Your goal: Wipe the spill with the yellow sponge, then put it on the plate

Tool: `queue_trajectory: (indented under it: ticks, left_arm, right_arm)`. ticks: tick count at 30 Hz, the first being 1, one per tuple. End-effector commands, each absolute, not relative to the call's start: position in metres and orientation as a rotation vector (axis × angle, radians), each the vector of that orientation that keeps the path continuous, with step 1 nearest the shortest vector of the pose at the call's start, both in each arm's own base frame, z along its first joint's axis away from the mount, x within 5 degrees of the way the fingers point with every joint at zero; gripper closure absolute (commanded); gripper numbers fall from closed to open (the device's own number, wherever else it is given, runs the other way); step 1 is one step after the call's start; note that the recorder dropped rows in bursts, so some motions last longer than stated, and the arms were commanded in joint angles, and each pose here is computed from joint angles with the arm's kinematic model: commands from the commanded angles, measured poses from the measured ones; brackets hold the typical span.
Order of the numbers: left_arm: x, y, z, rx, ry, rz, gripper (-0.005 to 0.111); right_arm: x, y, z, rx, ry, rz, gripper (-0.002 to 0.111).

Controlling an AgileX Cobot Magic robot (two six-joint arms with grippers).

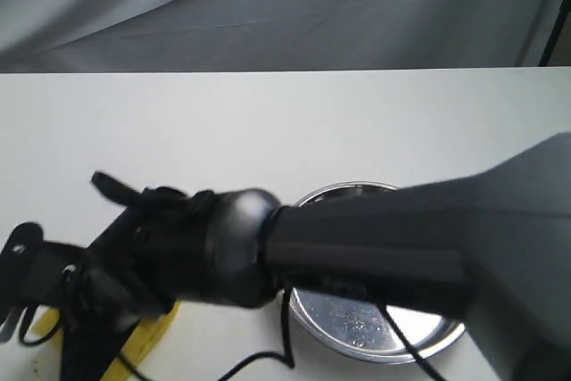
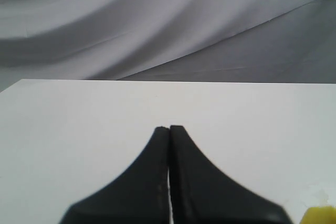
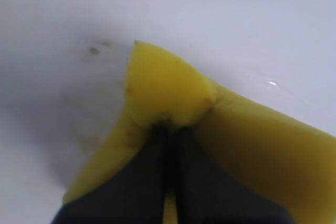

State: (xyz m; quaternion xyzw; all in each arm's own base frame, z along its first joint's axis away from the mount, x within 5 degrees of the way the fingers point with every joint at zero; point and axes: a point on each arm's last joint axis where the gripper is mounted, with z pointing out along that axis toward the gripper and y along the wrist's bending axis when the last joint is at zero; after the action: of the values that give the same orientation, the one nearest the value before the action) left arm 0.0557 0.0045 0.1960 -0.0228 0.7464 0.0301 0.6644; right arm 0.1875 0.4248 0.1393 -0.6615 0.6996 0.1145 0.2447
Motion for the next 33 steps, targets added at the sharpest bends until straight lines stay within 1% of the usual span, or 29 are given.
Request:
queue_trajectory:
  ticks: [1, 4, 6, 9, 11, 18, 24, 29, 33]
  left_arm:
    - [0.056, 0.005, 0.195, -0.054, 1.685, 0.068, 0.107]
    - [0.056, 0.005, 0.195, -0.054, 1.685, 0.068, 0.107]
    - [0.056, 0.005, 0.195, -0.054, 1.685, 0.068, 0.107]
    - [0.056, 0.005, 0.195, -0.054, 1.685, 0.068, 0.107]
    - [0.056, 0.005, 0.195, -0.054, 1.685, 0.068, 0.107]
    - [0.056, 0.005, 0.195, -0.054, 1.685, 0.068, 0.107]
    - [0.056, 0.005, 0.195, -0.054, 1.685, 0.068, 0.107]
    - [0.056, 0.005, 0.195, -0.054, 1.685, 0.068, 0.107]
    - [0.056, 0.005, 0.195, -0.054, 1.685, 0.068, 0.107]
  right_arm:
    - [0.142, 0.437, 0.131, -1.908, 1.937, 0.388, 0.108]
    - [0.132, 0.440, 0.132, -1.963, 1.880, 0.382, 0.108]
    - [0.134, 0.439, 0.131, -1.987, 1.843, 0.341, 0.108]
    - [0.154, 0.433, 0.131, -1.984, 1.820, 0.255, 0.108]
    - [0.173, 0.425, 0.131, -1.919, 1.891, 0.241, 0.108]
    - [0.249, 0.384, 0.130, -1.733, 2.073, 0.179, 0.108]
    - [0.297, 0.350, 0.131, -1.588, 2.149, 0.136, 0.108]
    - [0.318, 0.336, 0.133, -1.415, 2.220, 0.160, 0.108]
    - [0.315, 0.337, 0.139, -1.373, 2.250, 0.195, 0.108]
